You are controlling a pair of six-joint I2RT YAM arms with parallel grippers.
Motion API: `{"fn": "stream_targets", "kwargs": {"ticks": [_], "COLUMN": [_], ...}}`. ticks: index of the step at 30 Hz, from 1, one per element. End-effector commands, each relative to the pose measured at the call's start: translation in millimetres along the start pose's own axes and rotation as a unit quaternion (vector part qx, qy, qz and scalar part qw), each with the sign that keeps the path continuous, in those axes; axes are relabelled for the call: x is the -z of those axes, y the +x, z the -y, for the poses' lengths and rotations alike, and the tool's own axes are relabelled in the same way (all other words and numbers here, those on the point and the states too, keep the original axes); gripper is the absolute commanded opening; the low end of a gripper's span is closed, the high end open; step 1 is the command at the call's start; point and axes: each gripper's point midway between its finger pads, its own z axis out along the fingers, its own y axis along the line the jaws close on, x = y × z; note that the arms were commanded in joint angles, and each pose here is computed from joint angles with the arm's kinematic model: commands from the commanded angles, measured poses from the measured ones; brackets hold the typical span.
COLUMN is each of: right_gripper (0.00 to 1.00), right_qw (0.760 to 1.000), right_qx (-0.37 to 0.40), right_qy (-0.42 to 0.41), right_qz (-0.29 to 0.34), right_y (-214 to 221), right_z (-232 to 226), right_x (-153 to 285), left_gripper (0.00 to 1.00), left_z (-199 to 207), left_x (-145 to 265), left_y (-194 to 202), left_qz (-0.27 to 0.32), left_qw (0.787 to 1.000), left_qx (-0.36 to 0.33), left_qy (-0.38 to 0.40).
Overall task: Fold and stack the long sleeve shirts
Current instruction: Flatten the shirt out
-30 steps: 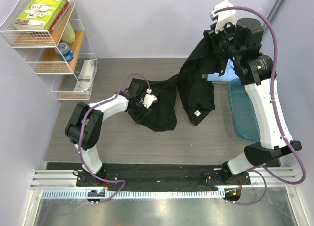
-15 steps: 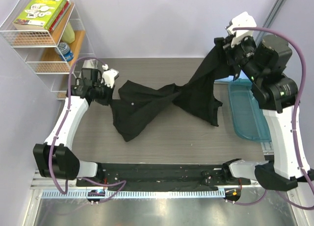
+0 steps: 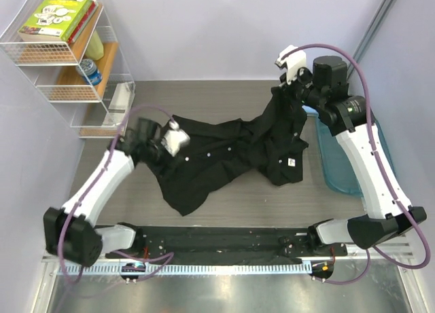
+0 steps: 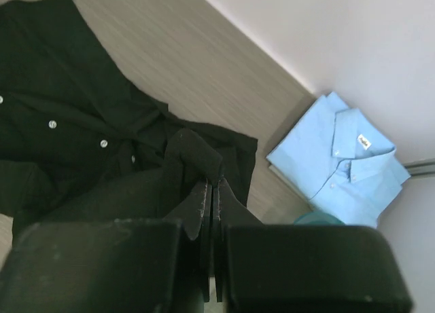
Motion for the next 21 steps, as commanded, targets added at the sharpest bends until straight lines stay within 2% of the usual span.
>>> {"fn": "stream_targets", "kwargs": {"ticks": [1,4,5,7,12,21], "right_gripper": [0.01,0.01,0.01,0.01,0.01,0.01], "right_qw": [1.0,1.0,0.999,0.999,0.998,0.996], "right_qx": [-0.004,-0.003,-0.002,0.001,0.005,0.008], "right_qy": [0.019,0.03,0.035,0.047,0.062,0.085], "right_qz": [0.008,-0.003,-0.006,-0.013,-0.016,-0.019], "right_y": [-1,7,9,13,14,12], "right_z": [4,8,9,13,19,28], "right_x": [5,-1,-2,-5,-2,0], "left_gripper": [0.64,0.51,0.5,0.52,0.6,0.59], "left_z": [76,94,99,116,114,111], "left_x": [-15,-30,-34,-45,-74,-99], "left_y": [46,65,68,73,90,96], "left_qz": [-0.076,-0.125,-0.134,-0.148,-0.208,-0.216], "left_qw": [0.985,0.969,0.965,0.956,0.941,0.94], "left_qx": [-0.149,-0.206,-0.215,-0.245,-0.268,-0.264], "left_qy": [0.05,0.056,0.061,0.071,0.02,0.004]}}
